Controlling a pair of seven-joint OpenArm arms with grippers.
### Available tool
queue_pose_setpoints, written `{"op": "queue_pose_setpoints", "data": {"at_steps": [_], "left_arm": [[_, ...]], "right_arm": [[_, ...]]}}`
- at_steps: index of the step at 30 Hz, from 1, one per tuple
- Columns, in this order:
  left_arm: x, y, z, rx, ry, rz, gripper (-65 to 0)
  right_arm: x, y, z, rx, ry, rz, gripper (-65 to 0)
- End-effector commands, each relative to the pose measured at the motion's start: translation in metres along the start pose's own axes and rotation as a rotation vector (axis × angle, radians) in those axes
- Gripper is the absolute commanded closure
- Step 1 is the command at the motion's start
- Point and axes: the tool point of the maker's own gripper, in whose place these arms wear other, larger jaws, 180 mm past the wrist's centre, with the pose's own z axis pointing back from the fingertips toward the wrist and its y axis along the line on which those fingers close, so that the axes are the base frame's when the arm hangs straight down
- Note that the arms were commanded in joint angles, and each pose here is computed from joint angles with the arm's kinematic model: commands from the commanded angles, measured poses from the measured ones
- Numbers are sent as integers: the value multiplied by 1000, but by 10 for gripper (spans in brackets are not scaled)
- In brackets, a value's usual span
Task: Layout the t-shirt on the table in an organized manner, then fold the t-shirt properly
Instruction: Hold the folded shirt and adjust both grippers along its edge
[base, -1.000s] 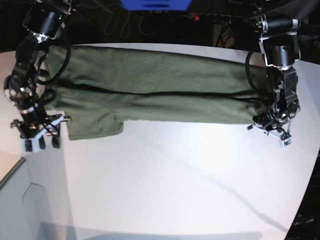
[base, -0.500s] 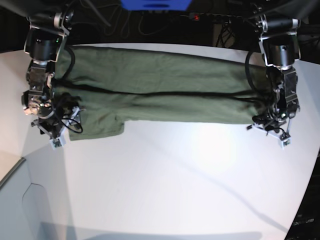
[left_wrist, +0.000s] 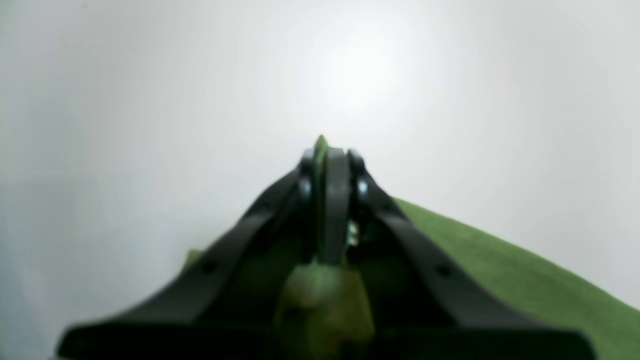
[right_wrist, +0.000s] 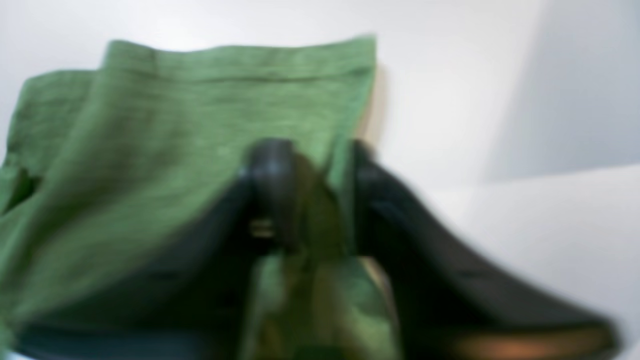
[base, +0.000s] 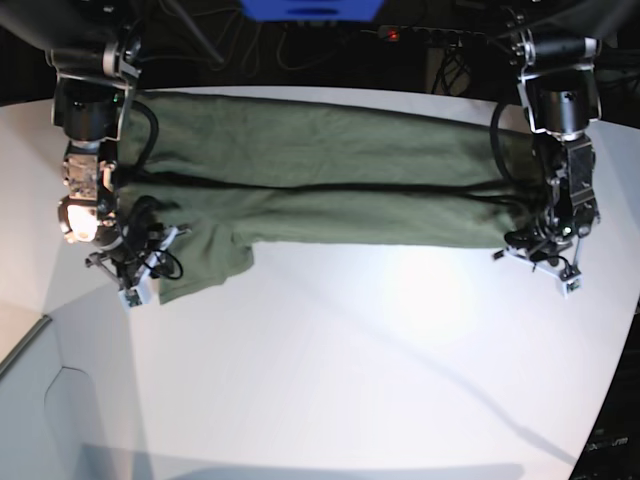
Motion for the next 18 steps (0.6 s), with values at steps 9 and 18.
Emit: {"op": "queue_pose_setpoints", "data": {"at_steps": [9, 18], "left_arm": [[55, -9, 22, -23, -136, -10, 0], [99, -23, 49, -55, -278, -22, 0]], "right_arm": [[62, -29, 17, -90, -72, 109, 0], [140, -35, 49, -164, -261, 183, 0]]}}
